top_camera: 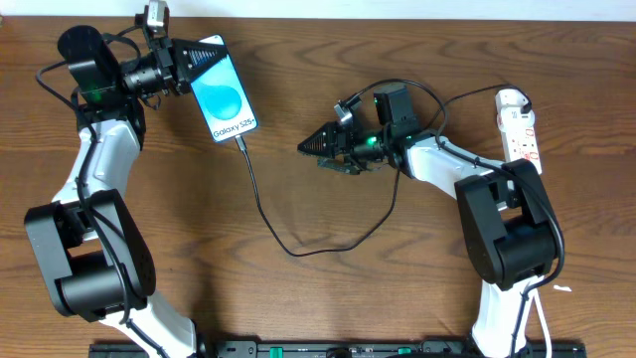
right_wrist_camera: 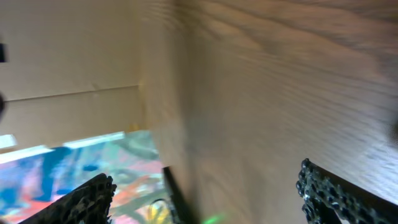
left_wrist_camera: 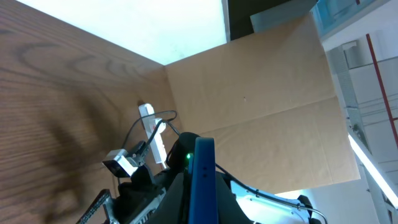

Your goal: Plug charger to phone and switch on socket

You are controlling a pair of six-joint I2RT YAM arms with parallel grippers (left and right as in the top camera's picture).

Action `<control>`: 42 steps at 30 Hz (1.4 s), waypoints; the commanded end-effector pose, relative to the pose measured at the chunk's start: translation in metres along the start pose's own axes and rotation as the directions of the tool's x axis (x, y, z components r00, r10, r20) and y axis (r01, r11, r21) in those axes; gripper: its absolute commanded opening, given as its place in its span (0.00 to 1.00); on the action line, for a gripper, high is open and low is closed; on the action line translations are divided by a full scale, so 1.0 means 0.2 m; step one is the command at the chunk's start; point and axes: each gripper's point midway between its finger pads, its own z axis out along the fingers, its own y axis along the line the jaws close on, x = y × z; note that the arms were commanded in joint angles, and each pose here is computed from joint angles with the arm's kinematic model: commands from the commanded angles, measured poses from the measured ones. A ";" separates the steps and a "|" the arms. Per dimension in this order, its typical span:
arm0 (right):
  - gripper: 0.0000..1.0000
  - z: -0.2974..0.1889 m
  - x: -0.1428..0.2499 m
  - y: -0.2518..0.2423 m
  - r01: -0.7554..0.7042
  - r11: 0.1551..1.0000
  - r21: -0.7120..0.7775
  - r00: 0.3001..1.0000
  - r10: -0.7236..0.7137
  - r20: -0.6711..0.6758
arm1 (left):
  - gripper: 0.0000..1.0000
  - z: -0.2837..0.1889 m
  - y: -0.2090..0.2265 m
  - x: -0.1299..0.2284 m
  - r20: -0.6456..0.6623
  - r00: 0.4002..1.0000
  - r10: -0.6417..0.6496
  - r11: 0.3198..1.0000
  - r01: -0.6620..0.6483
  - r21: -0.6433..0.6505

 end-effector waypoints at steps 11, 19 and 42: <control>0.99 -0.39 -0.07 -0.07 0.023 0.851 0.525 0.958 -0.169 0.232 | 0.08 0.00 -0.01 0.02 -0.023 1.000 0.002 1.000 -0.002 0.010; 0.99 -0.82 -0.05 0.13 -0.060 0.701 0.710 0.859 -0.326 0.394 | 0.08 0.04 0.00 0.04 -0.038 0.998 0.045 0.999 -0.045 0.016; 0.99 -1.19 0.10 0.36 -0.133 0.623 0.771 0.750 -0.445 0.489 | 0.08 0.03 0.66 0.43 0.122 0.972 -0.203 0.949 0.226 -0.221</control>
